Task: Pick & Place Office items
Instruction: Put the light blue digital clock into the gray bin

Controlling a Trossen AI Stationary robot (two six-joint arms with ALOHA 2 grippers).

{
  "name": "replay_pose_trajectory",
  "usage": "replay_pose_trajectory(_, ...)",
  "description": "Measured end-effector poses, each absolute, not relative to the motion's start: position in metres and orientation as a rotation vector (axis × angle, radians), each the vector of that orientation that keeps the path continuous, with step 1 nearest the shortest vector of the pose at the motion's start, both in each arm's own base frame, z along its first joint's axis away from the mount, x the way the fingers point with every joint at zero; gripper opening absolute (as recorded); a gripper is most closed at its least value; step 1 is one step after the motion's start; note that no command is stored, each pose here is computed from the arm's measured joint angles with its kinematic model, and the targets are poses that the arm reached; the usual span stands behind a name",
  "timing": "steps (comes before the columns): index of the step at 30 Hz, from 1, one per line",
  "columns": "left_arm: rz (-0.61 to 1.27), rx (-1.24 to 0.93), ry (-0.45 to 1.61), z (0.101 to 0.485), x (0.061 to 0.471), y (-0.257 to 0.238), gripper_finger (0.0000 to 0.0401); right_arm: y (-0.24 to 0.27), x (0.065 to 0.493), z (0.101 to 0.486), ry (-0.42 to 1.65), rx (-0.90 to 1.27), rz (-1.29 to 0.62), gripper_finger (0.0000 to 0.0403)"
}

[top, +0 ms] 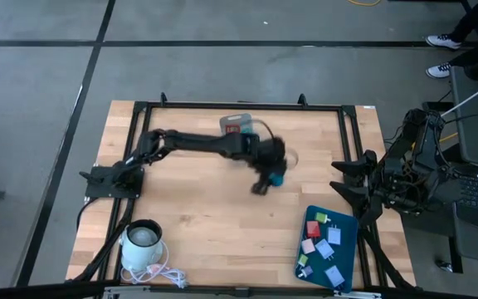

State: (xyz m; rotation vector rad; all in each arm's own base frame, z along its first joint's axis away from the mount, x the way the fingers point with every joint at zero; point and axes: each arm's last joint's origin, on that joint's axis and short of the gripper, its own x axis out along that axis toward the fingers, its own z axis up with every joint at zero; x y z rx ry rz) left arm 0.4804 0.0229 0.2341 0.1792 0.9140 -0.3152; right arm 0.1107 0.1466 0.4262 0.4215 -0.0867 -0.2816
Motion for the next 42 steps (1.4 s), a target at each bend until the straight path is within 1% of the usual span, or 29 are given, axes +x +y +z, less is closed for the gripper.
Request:
replay_pose_trajectory(3, -0.172, 0.036, 0.694, 0.268, 0.49, 0.046, 0.0146, 0.147, 0.111, 0.426, -0.086, 0.422, -0.278, 0.0315)
replay_pose_trajectory(8, 0.019, -0.114, 0.228, 0.327, 0.489, 0.1, 0.0146, 0.15, 0.112, 0.425, -0.082, 0.439, -0.228, 0.0315)
replay_pose_trajectory(11, 0.064, -0.182, -0.001, 0.34, 0.484, 0.123, 0.0146, 0.153, 0.114, 0.423, -0.08, 0.449, -0.228, 0.0315)
replay_pose_trajectory(14, 0.066, -0.223, -0.126, 0.34, 0.475, 0.132, 0.0146, 0.156, 0.115, 0.422, -0.077, 0.448, -0.228, 0.0315)
replay_pose_trajectory(17, 0.09, -0.241, -0.144, 0.329, 0.461, 0.137, 0.0146, 0.159, 0.117, 0.42, -0.076, 0.457, -0.228, 0.0315)
replay_pose_trajectory(21, 0.158, -0.284, -0.146, 0.299, 0.436, 0.14, 0.0146, 0.16, 0.118, 0.419, -0.075, 0.459, -0.228, 0.0315)
replay_pose_trajectory(25, 0.225, -0.33, -0.22, 0.287, 0.391, 0.143, 0.0146, 0.16, 0.118, 0.419, -0.075, 0.458, -0.232, 0.0315)
replay_pose_trajectory(29, 0.334, -0.352, -0.166, 0.263, 0.344, 0.143, 0.0146, 0.16, 0.118, 0.419, -0.075, 0.459, -0.232, 0.0315)
replay_pose_trajectory(33, 0.39, -0.356, -0.17, 0.257, 0.308, 0.141, 0.0146, 0.16, 0.117, 0.419, -0.079, 0.463, -0.253, 0.0315)
replay_pose_trajectory(36, 0.433, -0.394, -0.11, 0.238, 0.294, 0.141, 0.0146, 0.159, 0.117, 0.419, -0.083, 0.462, -0.278, 0.0315)
replay_pose_trajectory(42, 0.447, -0.45, -0.032, 0.205, 0.285, 0.133, 0.0146, 0.159, 0.117, 0.419, -0.086, 0.467, -0.293, 0.0315)
